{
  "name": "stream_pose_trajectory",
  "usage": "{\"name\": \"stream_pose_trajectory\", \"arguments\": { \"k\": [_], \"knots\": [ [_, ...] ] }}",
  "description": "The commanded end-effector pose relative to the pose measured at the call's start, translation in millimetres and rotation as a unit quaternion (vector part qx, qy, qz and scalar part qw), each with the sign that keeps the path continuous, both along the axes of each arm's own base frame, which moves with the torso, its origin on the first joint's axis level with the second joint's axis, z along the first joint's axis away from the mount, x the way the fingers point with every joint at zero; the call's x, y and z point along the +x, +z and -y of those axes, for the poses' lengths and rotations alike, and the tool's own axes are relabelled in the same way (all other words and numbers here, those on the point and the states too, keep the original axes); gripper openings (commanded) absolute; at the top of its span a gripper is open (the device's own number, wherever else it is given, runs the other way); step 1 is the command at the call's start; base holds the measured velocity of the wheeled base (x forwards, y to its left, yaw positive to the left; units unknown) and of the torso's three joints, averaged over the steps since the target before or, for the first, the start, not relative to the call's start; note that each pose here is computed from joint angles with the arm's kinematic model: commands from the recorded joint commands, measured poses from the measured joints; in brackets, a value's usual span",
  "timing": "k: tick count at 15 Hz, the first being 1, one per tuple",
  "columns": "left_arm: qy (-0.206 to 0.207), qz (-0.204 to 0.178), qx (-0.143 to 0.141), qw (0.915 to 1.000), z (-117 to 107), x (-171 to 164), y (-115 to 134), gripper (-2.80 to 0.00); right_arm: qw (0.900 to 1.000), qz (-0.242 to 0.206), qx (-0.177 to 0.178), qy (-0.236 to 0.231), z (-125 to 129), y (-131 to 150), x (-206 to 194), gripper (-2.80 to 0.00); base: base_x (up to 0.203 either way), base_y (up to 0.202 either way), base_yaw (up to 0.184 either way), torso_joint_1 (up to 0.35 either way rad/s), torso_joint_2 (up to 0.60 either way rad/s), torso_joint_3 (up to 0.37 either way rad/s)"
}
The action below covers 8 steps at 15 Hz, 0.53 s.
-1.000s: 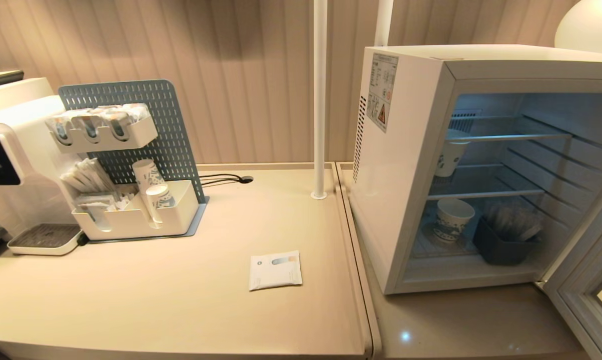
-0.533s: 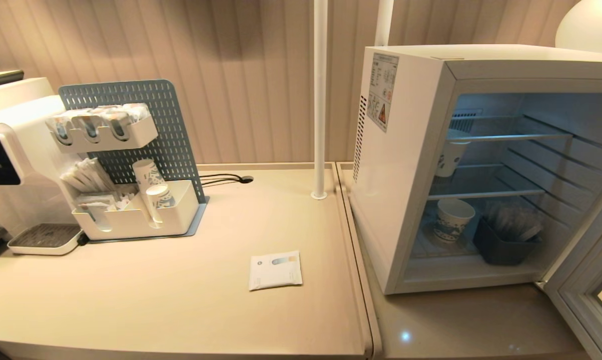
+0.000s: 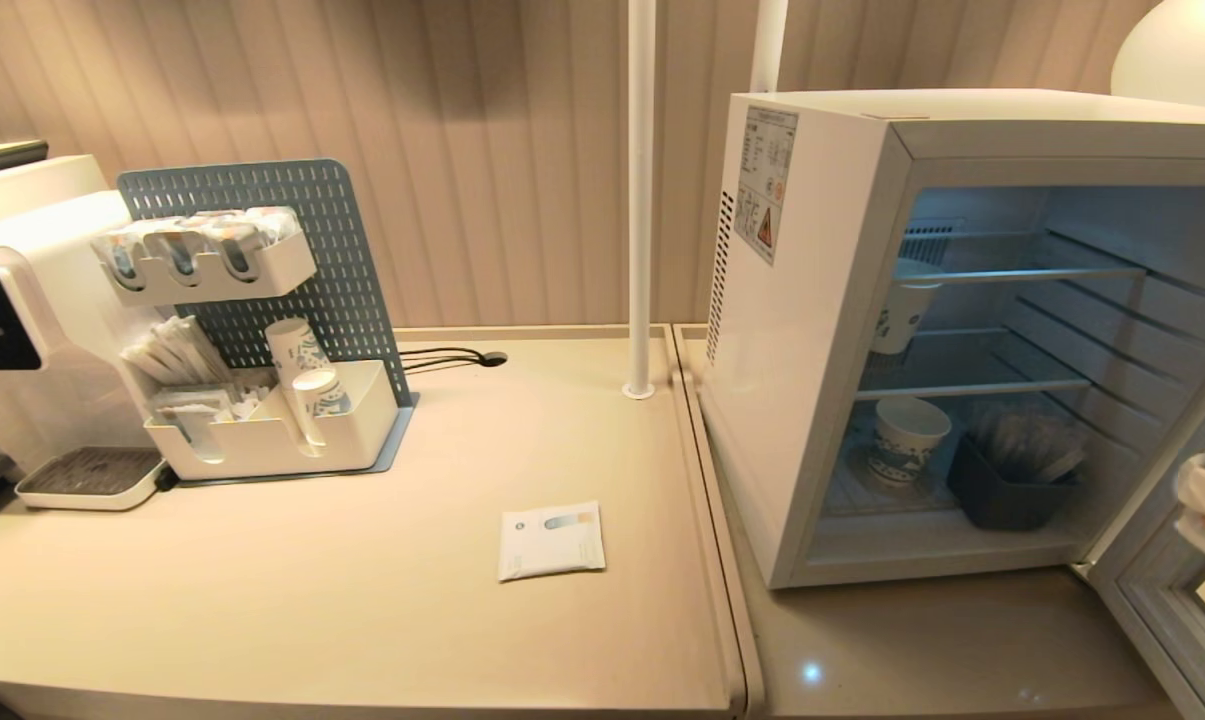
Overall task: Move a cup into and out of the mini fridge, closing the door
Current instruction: Put the yoghurt in the freezer
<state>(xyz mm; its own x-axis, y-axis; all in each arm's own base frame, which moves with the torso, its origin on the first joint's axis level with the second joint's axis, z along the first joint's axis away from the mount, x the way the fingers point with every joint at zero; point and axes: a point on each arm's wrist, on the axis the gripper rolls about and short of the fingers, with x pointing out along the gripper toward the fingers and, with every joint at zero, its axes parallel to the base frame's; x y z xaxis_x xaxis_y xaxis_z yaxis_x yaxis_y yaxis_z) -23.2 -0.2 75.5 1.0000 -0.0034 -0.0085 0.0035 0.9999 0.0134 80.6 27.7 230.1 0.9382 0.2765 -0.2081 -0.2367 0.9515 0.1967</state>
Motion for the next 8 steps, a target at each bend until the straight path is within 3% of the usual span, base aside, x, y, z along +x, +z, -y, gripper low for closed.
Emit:
{"name": "stream_pose_trajectory", "arguments": {
  "k": [1,8],
  "knots": [
    [0.0,0.0,0.0,1.0,0.0,0.1,0.2,-2.8,1.0,-0.022,-0.004,-0.001,-4.6,-7.6,12.9,-2.8,0.0,0.0,0.0,0.0,0.0,0.0],
    [0.0,0.0,0.0,1.0,0.0,0.1,0.2,-2.8,0.997,-0.061,0.004,-0.036,-12.0,-21.7,57.5,-2.8,0.0,0.0,0.0,0.0,0.0,0.0]
  ]
}}
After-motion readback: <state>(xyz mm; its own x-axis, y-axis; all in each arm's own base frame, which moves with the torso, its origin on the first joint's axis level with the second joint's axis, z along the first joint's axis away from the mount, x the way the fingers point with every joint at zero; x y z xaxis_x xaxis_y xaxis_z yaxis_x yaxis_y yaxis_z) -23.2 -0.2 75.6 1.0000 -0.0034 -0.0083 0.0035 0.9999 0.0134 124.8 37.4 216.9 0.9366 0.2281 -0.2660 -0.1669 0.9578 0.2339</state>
